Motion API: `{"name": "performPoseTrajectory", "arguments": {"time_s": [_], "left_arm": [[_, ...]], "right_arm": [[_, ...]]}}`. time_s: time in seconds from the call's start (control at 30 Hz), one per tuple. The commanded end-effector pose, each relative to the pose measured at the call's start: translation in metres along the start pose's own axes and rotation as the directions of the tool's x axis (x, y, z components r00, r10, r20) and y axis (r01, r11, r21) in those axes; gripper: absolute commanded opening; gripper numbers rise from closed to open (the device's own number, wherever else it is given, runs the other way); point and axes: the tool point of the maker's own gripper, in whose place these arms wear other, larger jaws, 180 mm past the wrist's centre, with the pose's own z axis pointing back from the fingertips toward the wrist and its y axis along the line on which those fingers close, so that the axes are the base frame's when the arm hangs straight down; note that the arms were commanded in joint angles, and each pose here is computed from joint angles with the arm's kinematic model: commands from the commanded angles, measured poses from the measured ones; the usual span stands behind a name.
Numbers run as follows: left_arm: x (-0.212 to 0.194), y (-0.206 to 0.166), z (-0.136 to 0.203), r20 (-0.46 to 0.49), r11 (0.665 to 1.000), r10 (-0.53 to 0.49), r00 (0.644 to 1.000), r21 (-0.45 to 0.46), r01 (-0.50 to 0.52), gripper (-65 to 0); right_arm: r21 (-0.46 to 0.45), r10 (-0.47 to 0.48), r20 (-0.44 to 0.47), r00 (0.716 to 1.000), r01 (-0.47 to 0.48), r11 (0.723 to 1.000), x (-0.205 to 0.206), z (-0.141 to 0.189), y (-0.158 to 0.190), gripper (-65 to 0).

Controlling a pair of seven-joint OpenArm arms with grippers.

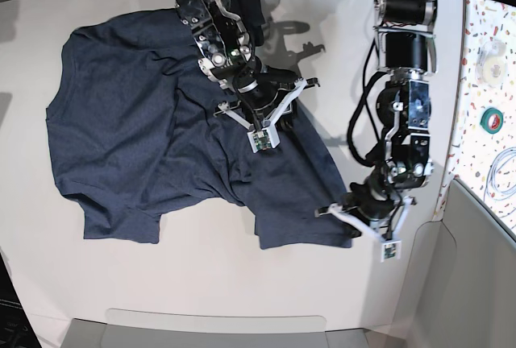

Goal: Layout the t-shirt on the table in an organized manner, then fold the t-shirt properly
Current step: 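Pull the hem corners apart, left gripper away from the right gripper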

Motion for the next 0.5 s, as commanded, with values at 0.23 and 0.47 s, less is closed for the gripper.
{"name": "performPoseTrajectory", "arguments": {"time_s": [0.23, 0.47], "left_arm": [[0.005, 0.05, 0.02, 0.062, 0.995, 0.047, 0.997, 0.088, -0.052, -65.0], [-0.014, 0.112, 0.048, 0.074, 0.968, 0.121, 0.99, 0.213, -0.134, -65.0]], "right_arm": [[-0.113, -0.042, 0.236, 0.971, 0.07, 0.991, 0.056, 0.069, -0.048, -60.3], [-0.298, -0.098, 0.252, 0.963, 0.174, 0.939, 0.043, 0.092, -0.122, -60.3]]}}
